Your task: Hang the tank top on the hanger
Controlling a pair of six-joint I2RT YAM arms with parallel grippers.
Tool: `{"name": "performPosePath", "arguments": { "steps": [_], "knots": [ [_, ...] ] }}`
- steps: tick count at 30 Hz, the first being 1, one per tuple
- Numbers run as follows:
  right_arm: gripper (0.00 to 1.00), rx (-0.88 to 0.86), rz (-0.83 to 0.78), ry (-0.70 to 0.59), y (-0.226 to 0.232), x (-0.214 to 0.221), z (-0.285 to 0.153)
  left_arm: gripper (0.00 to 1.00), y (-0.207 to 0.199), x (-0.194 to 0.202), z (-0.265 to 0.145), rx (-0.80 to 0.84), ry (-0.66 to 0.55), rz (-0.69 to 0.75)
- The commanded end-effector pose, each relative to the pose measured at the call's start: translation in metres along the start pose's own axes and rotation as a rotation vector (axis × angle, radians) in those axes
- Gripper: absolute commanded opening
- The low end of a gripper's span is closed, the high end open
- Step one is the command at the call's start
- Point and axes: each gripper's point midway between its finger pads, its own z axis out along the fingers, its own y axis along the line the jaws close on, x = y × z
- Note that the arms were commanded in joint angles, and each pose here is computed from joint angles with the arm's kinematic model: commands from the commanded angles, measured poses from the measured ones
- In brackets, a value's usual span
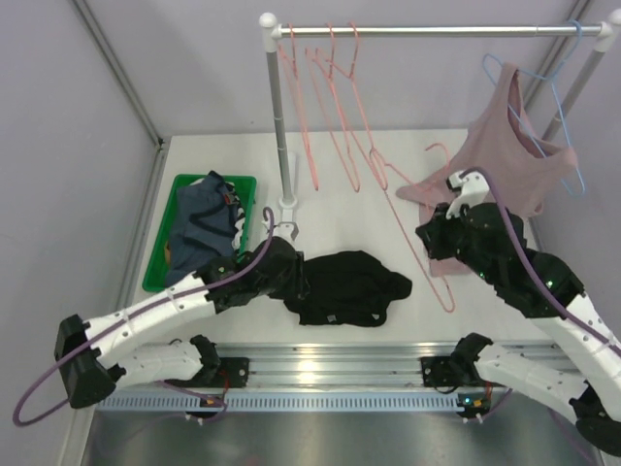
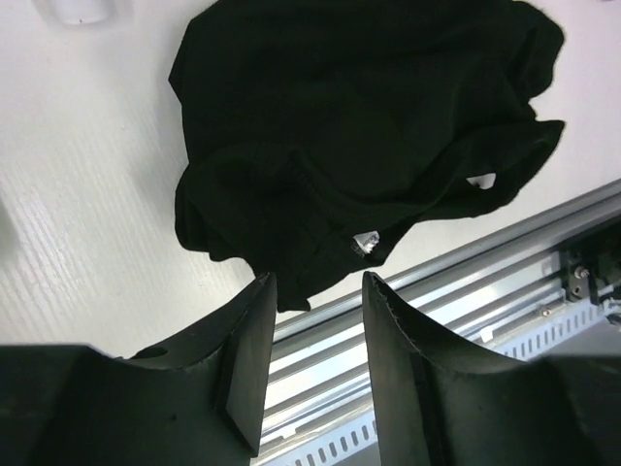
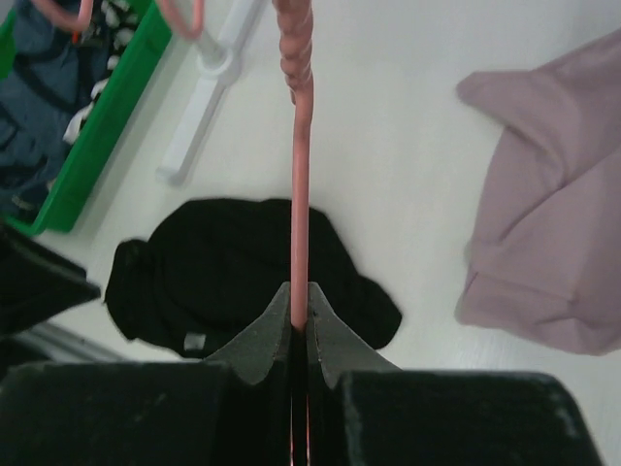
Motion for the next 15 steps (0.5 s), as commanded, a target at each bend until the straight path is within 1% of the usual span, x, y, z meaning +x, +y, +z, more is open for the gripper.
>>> {"name": "performPosePath", "arguments": {
  "steps": [1, 2, 3, 4, 6, 10, 15],
  "knots": [
    [0.00, -0.108, 0.044, 0.079, 0.031, 0.037, -0.005, 0.45, -0.017, -0.015, 0.006, -0.051, -0.091, -0.034],
    [0.00, -0.114, 0.046, 0.082, 0.035, 0.043, -0.006, 0.45, -0.014, -0.014, 0.013, -0.099, -0.105, -0.026],
    [0.00, -0.113, 0.058, 0.110, 0.038, 0.056, -0.005, 0.45, -0.015, -0.013, 0.015, -0.115, -0.110, -0.037],
    [0.00, -0.144, 0.040, 0.127, 0.048, 0.066, -0.008, 0.45, -0.021, -0.007, 0.016, -0.115, -0.107, -0.019],
    [0.00, -0.117, 0.041, 0.144, 0.046, 0.079, -0.007, 0.44, -0.022, -0.007, 0.021, -0.160, -0.129, -0.026],
    [0.00, -0.144, 0.040, 0.162, 0.055, 0.091, -0.007, 0.44, -0.031, 0.001, 0.028, -0.194, -0.137, -0.003],
    [0.00, -0.166, 0.054, 0.172, 0.057, 0.103, -0.008, 0.44, -0.019, 0.011, 0.043, -0.284, -0.130, -0.010]
  ]
}}
